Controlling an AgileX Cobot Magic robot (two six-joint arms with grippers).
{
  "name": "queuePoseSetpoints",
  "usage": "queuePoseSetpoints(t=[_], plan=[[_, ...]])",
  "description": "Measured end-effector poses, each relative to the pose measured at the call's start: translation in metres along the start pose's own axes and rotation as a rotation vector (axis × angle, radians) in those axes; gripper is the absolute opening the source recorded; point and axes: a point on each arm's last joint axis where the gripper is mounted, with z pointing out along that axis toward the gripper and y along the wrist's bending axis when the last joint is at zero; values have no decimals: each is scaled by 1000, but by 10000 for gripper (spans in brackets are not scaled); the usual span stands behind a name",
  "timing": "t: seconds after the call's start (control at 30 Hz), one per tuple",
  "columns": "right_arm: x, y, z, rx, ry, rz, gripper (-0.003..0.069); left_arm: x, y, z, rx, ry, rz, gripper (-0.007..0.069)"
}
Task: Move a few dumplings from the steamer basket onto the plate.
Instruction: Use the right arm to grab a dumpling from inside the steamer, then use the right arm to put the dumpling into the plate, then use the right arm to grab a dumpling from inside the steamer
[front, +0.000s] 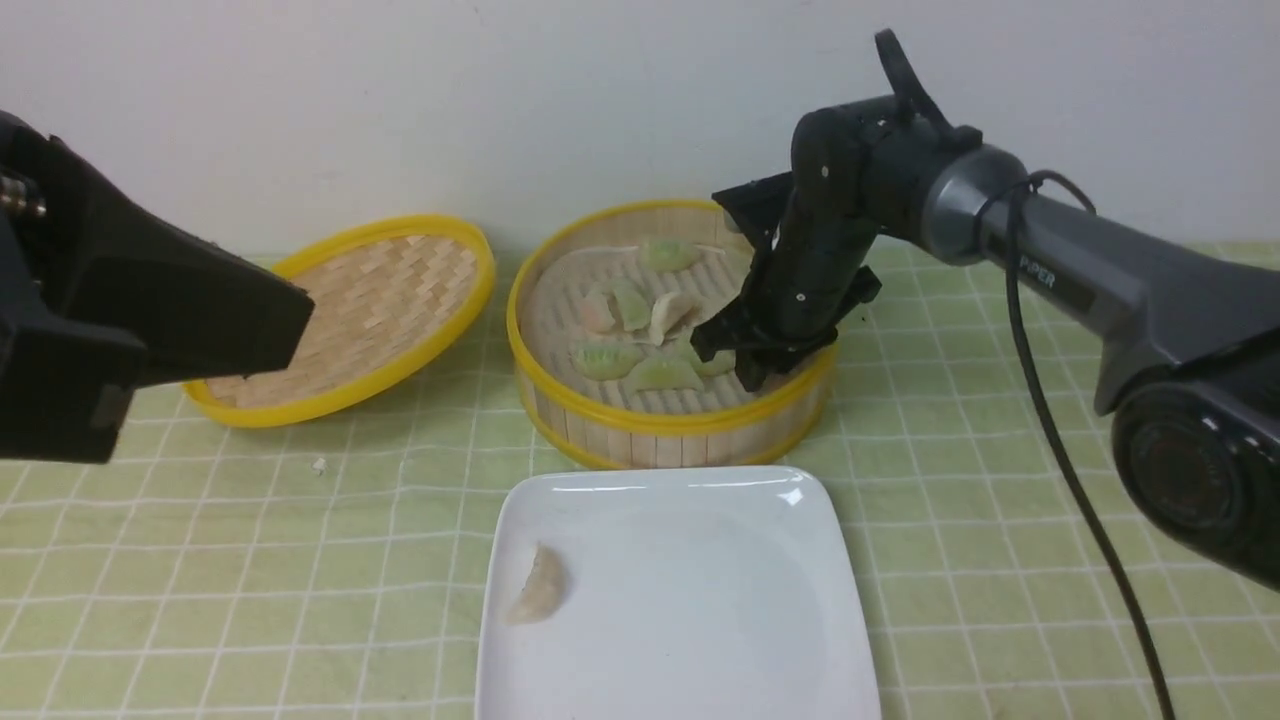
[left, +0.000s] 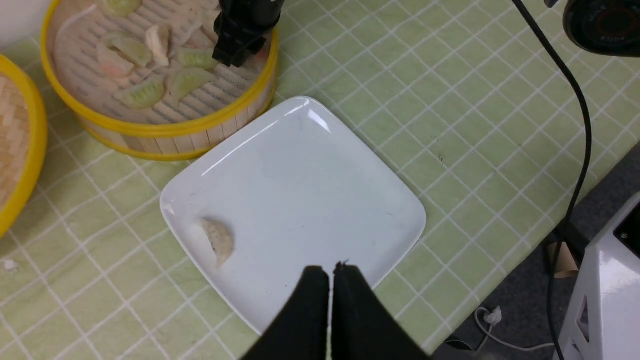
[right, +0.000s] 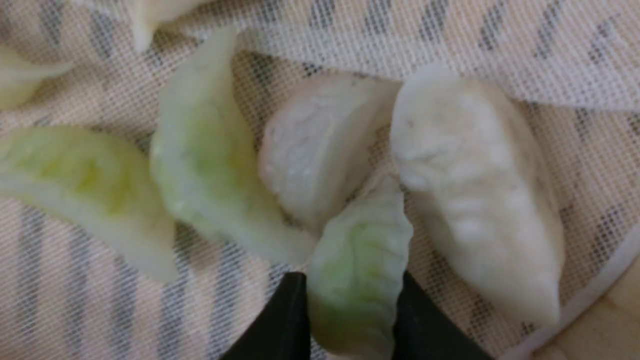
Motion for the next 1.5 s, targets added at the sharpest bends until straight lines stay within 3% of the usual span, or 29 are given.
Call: queuePoseSetpoints(t=[0.13,0.27,0.37,0.5,0.67,0.87,1.03,1.13,1.2,1.3,1.5], plan=[[-16,3,-36,-13,-100,-2,173,0,0,0,-2,1,-5,-6],[-18,14,-103,-81,-211,13,173,0,0,0,-3,2,-5,-6],[-2,24,-157,-137,-263,13,173,0,0,0,-3,3,-5,-6],[43,53,-187,-206,-205,-59,173,0,0,0,-3,3,-5,-6],[94,96,-153,-259,-1,-166,173,0,0,0,-3,3,-4,-6],[132,125,-84,-217,157,-248,173,0,0,0,-3,3,1,-6],[130,128,-54,-203,152,-225,246,0,0,0,-3,4,3,-6],[129,127,-50,-196,162,-207,333,0,0,0,-3,4,4,-6],[123,127,-56,-179,150,-220,433,0,0,0,-3,4,4,-6],[105,124,-71,-131,77,-259,504,0,0,0,-3,4,4,-6],[40,76,-105,11,-178,-232,540,0,0,0,-3,4,4,-6]])
